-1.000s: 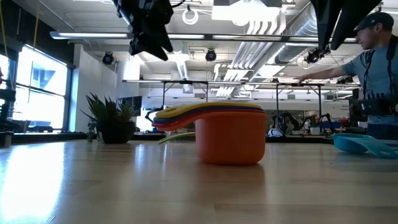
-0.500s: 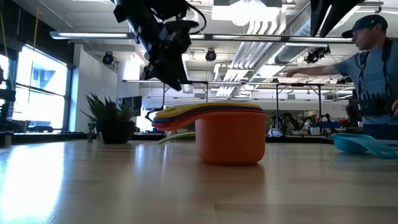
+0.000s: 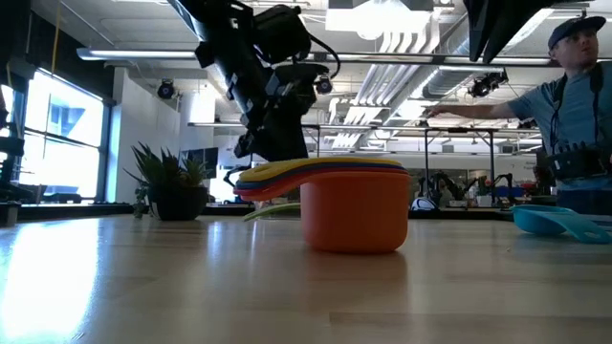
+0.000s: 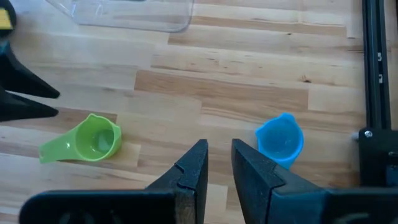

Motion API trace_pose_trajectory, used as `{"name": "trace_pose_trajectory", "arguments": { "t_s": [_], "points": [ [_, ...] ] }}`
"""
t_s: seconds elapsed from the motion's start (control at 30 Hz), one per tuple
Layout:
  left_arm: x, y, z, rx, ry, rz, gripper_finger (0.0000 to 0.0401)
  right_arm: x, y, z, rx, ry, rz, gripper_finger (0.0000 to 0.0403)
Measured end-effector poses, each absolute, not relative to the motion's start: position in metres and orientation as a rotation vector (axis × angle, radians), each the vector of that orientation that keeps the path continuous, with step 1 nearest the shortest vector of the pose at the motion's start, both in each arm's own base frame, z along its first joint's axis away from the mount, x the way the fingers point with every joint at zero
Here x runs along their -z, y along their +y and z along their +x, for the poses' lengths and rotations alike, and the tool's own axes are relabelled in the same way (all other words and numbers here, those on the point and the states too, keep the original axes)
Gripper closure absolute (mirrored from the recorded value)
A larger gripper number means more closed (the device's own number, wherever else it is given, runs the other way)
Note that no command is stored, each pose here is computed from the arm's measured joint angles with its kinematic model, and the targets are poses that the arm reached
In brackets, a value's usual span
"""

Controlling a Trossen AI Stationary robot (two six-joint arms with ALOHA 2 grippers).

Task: Nest measuring cups in basket
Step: Stack the green measuring cup into the yellow measuring cup

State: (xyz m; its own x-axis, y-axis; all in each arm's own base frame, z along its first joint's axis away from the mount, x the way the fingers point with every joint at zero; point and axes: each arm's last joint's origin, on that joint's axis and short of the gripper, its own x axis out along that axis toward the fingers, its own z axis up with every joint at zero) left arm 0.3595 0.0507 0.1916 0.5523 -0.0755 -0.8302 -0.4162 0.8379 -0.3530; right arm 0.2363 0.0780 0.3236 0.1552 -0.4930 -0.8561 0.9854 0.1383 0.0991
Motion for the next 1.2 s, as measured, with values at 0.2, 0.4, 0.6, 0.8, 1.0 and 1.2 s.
{"name": "trace_pose_trajectory", "arguments": {
  "t_s": [0.2, 0.4, 0.6, 0.8, 1.0, 1.2],
  "points": [
    [-0.181, 0.043, 0.367, -0.193, 0.978, -0.551, 0.027, -0.324, 0.078, 0.236, 1.241, 0.778, 0.805, 0.0341],
    [-0.177, 0.041, 0.372, -0.201, 0.954, -0.561, 0.027, -0.323, 0.078, 0.236, 1.241, 0.779, 0.804, 0.0341],
    [-0.168, 0.04, 0.376, -0.203, 0.965, -0.561, 0.027, -0.323, 0.078, 0.236, 1.24, 0.78, 0.805, 0.0341],
    [-0.164, 0.04, 0.376, -0.205, 0.978, -0.561, 0.027, -0.324, 0.078, 0.236, 1.24, 0.78, 0.805, 0.0341],
    [-0.158, 0.039, 0.377, -0.21, 0.996, -0.56, 0.027, -0.324, 0.078, 0.236, 1.24, 0.78, 0.805, 0.0341],
    [-0.146, 0.038, 0.382, -0.206, 1.006, -0.557, 0.027, -0.323, 0.078, 0.236, 1.24, 0.78, 0.805, 0.0341]
  ]
}}
